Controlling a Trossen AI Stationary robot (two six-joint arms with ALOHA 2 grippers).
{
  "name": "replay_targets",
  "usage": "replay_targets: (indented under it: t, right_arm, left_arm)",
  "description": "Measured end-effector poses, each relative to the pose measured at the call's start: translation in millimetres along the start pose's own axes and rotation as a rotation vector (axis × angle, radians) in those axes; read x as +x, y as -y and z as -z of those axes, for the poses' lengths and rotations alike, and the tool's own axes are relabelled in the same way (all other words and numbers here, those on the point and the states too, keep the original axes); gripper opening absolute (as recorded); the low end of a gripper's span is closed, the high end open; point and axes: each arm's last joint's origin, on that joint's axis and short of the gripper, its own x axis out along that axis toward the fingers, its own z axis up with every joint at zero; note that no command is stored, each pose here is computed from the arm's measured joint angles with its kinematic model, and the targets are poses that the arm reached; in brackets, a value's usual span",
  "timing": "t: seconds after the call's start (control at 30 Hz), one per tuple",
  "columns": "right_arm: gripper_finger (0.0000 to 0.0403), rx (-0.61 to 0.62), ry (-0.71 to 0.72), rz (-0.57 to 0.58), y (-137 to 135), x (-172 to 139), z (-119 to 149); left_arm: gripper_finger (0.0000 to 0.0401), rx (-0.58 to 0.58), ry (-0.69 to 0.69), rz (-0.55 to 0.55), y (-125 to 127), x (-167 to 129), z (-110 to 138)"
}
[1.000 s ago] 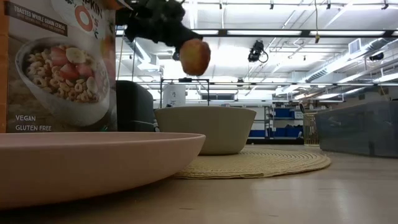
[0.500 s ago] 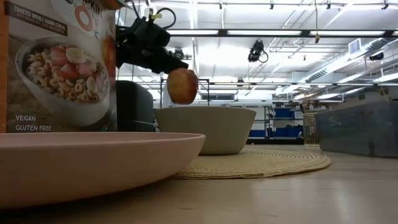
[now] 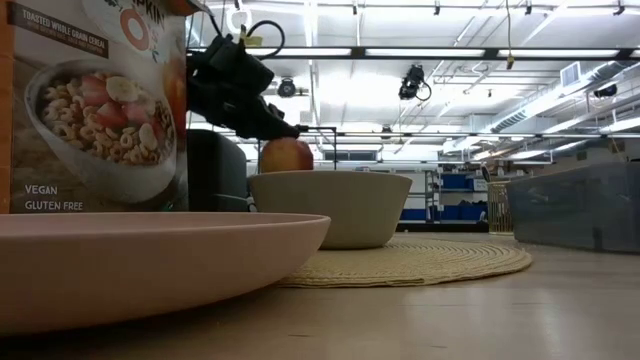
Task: Arrange a breakfast setting
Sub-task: Put the apple on the top left of the gray bowl on the yellow placemat
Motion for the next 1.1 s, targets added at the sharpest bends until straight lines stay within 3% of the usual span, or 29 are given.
replay_targets:
  t: [0.4, 1.1]
  right_arm:
    - [0.0373, 0.001, 0.01, 0.008, 3, 1, -1]
    - [0.0373, 0.006, -0.002, -0.019, 2, 1, 0]
  left_arm:
    - [0.0017, -0.031, -0.095, -0.128, 19, 17, -7]
    - [0.0017, -0.107, -0.275, -0.145, 30, 29, 12]
